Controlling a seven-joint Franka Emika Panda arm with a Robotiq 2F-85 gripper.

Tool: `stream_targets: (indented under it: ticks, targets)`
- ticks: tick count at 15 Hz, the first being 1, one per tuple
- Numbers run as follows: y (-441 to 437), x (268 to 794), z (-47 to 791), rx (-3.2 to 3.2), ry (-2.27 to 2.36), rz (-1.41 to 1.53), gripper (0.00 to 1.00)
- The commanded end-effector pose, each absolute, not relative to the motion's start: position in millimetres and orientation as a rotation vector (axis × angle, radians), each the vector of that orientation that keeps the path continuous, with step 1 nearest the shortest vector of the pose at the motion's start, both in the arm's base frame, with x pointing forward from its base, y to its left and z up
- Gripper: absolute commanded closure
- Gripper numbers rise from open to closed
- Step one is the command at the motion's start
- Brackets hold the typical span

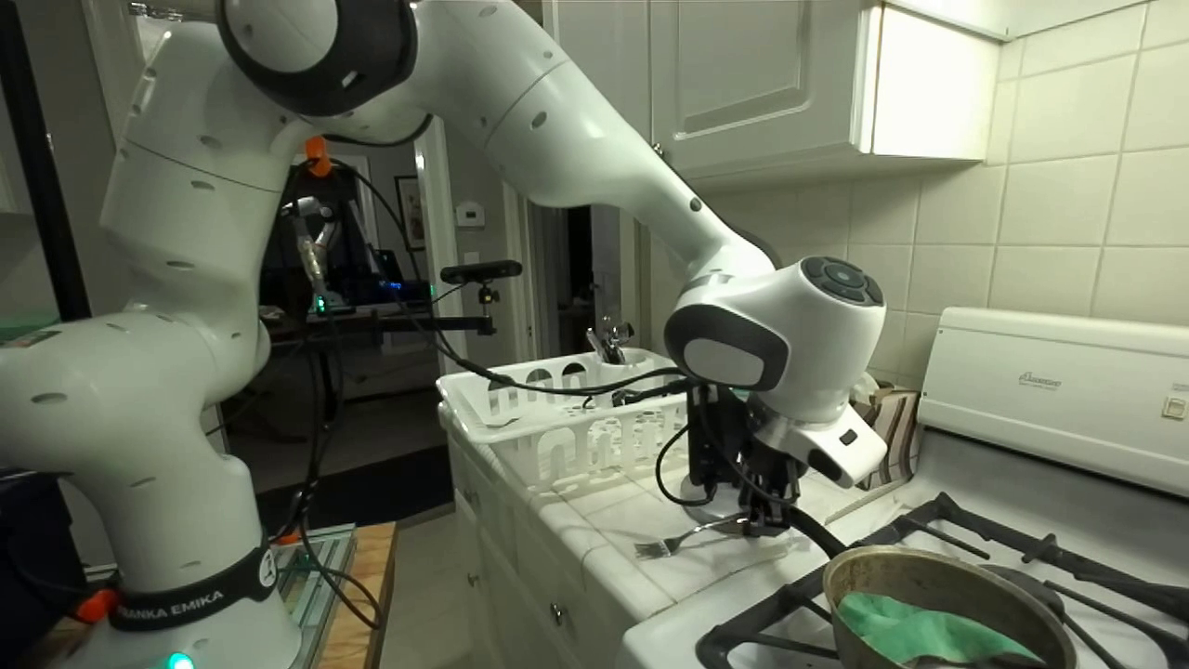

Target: Use the fork to remove the green cloth from the pot, put the green cloth in the white drying rack and put the fork back in the pot

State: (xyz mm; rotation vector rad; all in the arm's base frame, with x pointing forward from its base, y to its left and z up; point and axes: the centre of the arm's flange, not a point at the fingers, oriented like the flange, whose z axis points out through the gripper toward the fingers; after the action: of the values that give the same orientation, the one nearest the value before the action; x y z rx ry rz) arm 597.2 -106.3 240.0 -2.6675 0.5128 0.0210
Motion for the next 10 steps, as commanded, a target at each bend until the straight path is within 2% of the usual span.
stream_targets:
  ticks: [1, 3, 5, 10]
  targets:
    - [-99, 609, 236, -2.690, 0.520, 0.031, 0.87]
    - [-100, 610, 238, -2.696, 0.519, 0.026, 0.95]
    - [-101, 610, 240, -2.698, 0.522, 0.019, 1.00]
    - [-105, 605, 250, -2.685, 0.547, 0.014, 0.99]
